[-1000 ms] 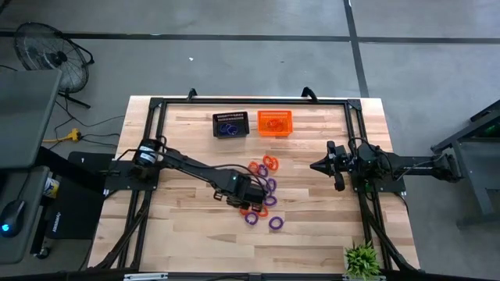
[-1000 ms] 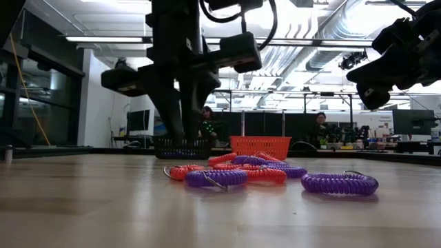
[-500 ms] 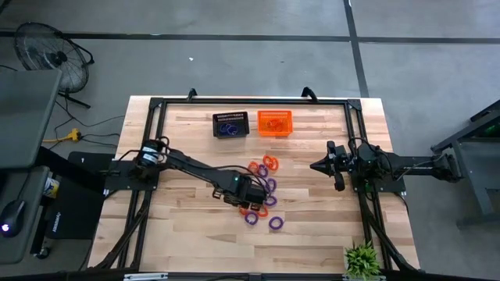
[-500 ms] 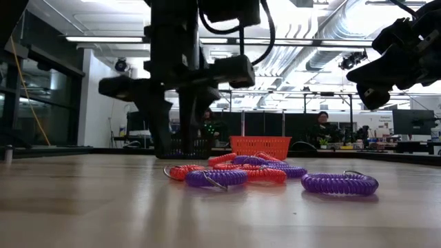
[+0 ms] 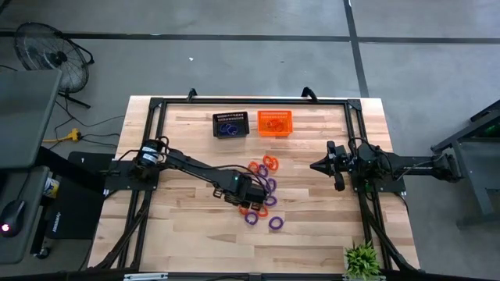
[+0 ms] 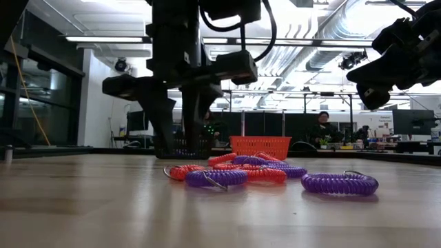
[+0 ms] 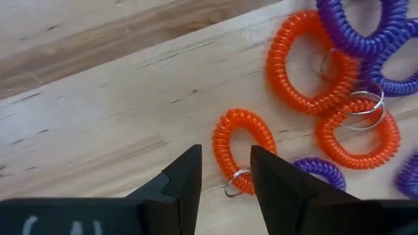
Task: Sort spring keychains
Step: Put the orange spring keychain into the orange bin
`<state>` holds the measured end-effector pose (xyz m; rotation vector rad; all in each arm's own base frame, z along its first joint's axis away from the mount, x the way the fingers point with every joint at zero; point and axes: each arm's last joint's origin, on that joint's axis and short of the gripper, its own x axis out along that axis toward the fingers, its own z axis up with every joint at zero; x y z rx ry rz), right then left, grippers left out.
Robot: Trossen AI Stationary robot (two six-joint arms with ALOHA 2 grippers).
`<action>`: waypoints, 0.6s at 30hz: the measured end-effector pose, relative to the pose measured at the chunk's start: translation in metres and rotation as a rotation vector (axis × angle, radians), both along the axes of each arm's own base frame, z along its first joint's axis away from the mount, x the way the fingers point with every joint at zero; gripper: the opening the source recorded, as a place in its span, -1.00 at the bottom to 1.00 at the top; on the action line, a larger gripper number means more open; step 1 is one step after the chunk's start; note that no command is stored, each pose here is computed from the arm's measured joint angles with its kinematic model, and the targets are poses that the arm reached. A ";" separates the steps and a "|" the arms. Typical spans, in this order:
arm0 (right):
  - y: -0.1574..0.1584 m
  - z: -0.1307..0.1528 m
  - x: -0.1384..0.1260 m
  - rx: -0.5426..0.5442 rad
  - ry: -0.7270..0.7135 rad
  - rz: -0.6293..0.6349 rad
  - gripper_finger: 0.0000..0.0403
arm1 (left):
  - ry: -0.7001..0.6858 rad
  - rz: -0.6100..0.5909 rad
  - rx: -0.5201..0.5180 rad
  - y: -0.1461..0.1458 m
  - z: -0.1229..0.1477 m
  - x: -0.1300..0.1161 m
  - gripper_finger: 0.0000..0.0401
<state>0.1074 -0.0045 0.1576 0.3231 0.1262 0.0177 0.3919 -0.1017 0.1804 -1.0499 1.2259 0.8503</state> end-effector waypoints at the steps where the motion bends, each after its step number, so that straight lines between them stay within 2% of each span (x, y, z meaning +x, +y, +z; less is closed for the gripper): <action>1: 0.000 0.000 0.000 0.000 0.000 -0.001 -0.94 | 0.002 0.002 -0.002 0.001 -0.004 0.002 -0.36; 4: 0.000 0.000 0.000 0.000 0.000 -0.001 -0.94 | 0.043 -0.010 -0.018 0.001 -0.012 0.001 -0.36; 7: 0.000 0.000 0.000 0.000 0.000 0.000 -0.94 | 0.010 -0.025 -0.040 0.000 -0.011 0.006 -0.36; 18: 0.000 0.000 0.000 0.000 -0.002 0.000 -0.94 | 0.061 -0.031 -0.070 0.000 -0.030 0.009 -0.36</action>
